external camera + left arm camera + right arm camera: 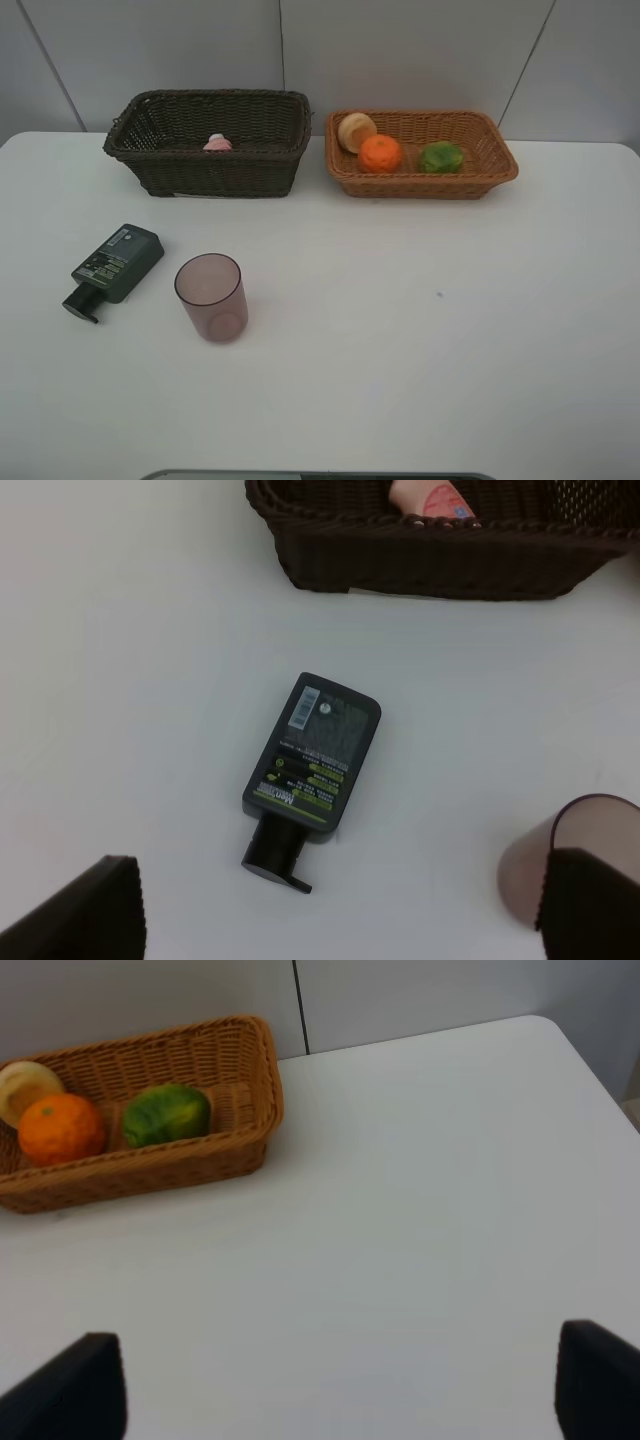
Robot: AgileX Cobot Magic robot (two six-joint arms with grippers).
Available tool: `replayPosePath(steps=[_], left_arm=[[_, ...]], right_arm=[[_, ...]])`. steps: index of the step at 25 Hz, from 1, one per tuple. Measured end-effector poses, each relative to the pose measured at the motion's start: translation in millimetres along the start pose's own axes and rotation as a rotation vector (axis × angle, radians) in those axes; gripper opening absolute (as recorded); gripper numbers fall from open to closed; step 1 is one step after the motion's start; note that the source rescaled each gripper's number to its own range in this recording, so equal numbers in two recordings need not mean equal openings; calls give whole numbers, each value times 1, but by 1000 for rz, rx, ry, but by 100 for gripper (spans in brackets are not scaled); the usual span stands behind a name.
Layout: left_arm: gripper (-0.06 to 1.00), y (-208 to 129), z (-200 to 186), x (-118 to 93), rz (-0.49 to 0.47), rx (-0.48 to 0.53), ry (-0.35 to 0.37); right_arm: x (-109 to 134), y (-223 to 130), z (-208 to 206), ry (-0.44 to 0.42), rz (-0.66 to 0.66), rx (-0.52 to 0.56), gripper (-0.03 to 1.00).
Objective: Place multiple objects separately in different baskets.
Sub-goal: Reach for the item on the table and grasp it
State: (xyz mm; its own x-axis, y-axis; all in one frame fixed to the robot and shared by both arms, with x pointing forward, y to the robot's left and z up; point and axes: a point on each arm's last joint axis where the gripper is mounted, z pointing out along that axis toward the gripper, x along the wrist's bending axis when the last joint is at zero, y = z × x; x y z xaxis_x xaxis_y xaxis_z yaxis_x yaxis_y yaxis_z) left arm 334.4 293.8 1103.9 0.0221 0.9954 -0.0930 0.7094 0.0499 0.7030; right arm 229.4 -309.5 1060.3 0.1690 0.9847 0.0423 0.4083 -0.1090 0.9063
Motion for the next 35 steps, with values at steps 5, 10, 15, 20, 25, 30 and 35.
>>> replayPosePath(steps=[5, 10, 15, 20, 25, 30, 35], left_arm=[[100, 5, 11, 1, -4, 36, 3], [100, 11, 32, 2, -11, 132, 8], [100, 15, 60, 4, -21, 252, 15], [100, 16, 91, 6, -30, 374, 23], [100, 17, 125, 8, 40, 454, 54], [100, 15, 155, -5, 172, 498, 48], [100, 12, 184, -14, 250, 505, 40]], right_arm=[[0, 0, 0, 0, 0, 0, 87], [0, 0, 0, 0, 0, 0, 87], [0, 0, 0, 1, 0, 0, 87], [0, 0, 0, 1, 0, 0, 87], [0, 0, 0, 1, 0, 0, 87], [0, 0, 0, 1, 0, 0, 87], [0, 0, 0, 1, 0, 0, 87]])
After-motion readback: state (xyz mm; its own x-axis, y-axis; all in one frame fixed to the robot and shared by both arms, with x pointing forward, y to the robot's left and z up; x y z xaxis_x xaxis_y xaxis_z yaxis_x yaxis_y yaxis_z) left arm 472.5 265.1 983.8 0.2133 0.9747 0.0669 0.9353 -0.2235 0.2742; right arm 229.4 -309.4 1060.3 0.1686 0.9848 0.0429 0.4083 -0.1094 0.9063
